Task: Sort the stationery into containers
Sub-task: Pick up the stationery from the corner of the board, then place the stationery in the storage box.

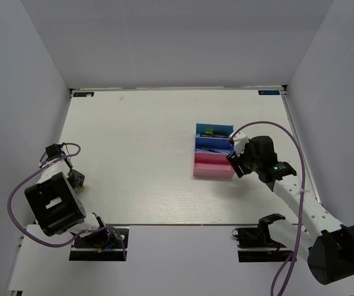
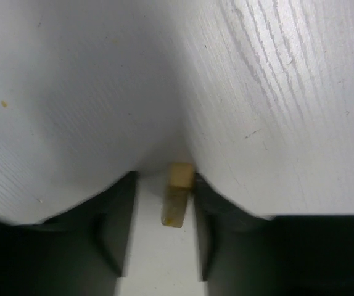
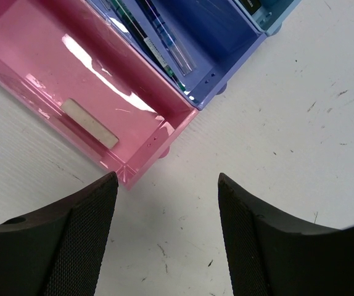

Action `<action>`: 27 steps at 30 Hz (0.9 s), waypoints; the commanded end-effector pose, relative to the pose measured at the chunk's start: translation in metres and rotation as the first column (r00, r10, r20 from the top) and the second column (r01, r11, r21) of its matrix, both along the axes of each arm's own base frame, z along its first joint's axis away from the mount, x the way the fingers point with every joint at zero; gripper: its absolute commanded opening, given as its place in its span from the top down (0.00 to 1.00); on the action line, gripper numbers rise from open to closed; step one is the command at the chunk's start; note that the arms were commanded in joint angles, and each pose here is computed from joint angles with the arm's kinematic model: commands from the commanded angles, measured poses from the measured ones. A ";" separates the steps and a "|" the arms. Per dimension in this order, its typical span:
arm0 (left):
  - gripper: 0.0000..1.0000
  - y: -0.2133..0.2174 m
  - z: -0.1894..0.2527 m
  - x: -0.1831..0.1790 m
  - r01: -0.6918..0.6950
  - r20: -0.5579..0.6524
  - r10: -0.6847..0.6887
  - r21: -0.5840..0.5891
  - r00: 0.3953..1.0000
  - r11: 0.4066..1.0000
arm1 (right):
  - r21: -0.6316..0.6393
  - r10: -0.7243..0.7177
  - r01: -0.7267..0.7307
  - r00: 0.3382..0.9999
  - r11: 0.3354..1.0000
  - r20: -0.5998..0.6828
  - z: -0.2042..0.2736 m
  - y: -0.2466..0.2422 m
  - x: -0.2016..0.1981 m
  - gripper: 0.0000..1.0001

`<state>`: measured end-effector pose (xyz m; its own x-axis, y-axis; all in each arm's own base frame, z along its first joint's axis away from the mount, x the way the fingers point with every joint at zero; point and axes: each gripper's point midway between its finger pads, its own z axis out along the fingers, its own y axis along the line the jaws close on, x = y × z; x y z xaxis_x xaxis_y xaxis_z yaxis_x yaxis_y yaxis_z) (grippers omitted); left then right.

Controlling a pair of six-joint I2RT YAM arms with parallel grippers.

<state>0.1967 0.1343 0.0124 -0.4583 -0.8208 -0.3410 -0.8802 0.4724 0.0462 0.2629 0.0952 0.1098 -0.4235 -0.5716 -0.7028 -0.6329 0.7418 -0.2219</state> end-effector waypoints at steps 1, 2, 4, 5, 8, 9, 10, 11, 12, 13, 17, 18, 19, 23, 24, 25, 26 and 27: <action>0.56 -0.001 0.002 0.003 0.007 0.032 -0.007 0.006 0.999 1.000 | 0.040 -0.016 0.015 0.999 0.999 0.029 0.008 0.002 0.008 0.31; 0.63 -0.003 0.003 0.005 0.015 0.039 -0.015 0.005 0.999 1.000 | 0.041 -0.010 0.009 1.000 0.999 0.029 0.008 0.004 0.007 0.31; 0.82 -0.005 0.003 0.005 0.019 0.035 -0.019 -0.001 0.999 1.000 | 0.040 -0.015 0.014 1.000 0.999 0.024 0.008 0.002 0.006 0.31; 0.89 -0.006 0.004 0.005 0.025 0.031 -0.025 -0.004 0.999 1.000 | 0.046 -0.014 0.013 0.999 0.999 0.031 0.010 0.003 0.007 0.31; 1.00 -0.012 0.010 0.007 0.027 0.049 -0.026 -0.017 0.998 0.999 | 0.053 -0.013 0.011 0.999 0.999 0.032 0.010 0.003 0.005 0.31; 1.00 -0.013 0.019 0.012 0.027 0.091 -0.026 -0.010 0.996 1.000 | 0.052 -0.012 0.011 0.999 0.999 0.030 0.010 0.003 0.006 0.31; 1.00 -0.017 0.023 0.015 0.032 0.115 -0.029 -0.019 0.993 0.999 | 0.054 -0.010 0.008 0.999 0.998 0.035 0.011 0.004 0.006 0.31; 1.00 -0.024 0.028 0.020 0.049 0.140 -0.046 -0.022 0.989 0.999 | 0.058 -0.010 0.008 1.000 0.998 0.029 0.010 0.004 0.005 0.31; 1.00 -0.031 0.034 0.027 0.060 0.182 -0.052 -0.040 0.982 0.997 | 0.059 -0.010 0.008 0.999 0.998 0.035 0.012 0.004 0.006 0.30; 1.00 -0.036 0.055 0.037 0.078 0.271 -0.069 -0.024 0.960 0.997 | 0.059 -0.006 0.005 1.000 0.998 0.030 0.011 0.005 0.005 0.25; 1.00 -0.077 0.112 0.067 0.181 0.497 -0.153 -0.009 0.854 0.983 | 0.069 -0.004 0.002 0.999 0.998 0.036 0.015 0.005 0.002 0.27; 1.00 -0.087 0.125 0.074 0.217 0.537 -0.172 -0.021 0.826 0.976 | 0.069 -0.006 0.003 0.999 0.998 0.040 0.015 0.005 0.002 0.34; 1.00 -0.113 0.137 0.081 0.305 0.579 -0.234 -0.027 0.781 0.952 | 0.075 -0.014 0.010 0.999 0.997 0.051 0.017 0.003 0.003 0.58; 1.00 -0.189 0.165 0.104 0.520 0.695 -0.321 -0.090 0.644 0.849 | 0.082 -0.049 0.043 0.996 0.996 0.074 0.022 0.000 0.006 1.00; 1.00 -0.206 0.171 0.107 0.563 0.710 -0.345 -0.088 0.614 0.821 | 0.082 -0.059 0.052 0.995 0.995 0.081 0.024 -0.001 0.007 1.00; 1.00 -0.246 0.180 0.110 0.661 0.711 -0.419 -0.085 0.565 0.746 | 0.083 -0.059 0.053 0.995 0.995 0.081 0.023 -0.001 0.007 1.00; 1.00 -0.257 0.182 0.112 0.684 0.704 -0.449 -0.071 0.550 0.726 | 0.084 -0.068 0.061 0.994 0.995 0.084 0.024 -0.002 0.008 1.00; 1.00 -0.263 0.184 0.113 0.691 0.693 -0.471 -0.054 0.546 0.721 | 0.081 -0.069 0.062 0.994 0.995 0.085 0.024 -0.003 0.008 1.00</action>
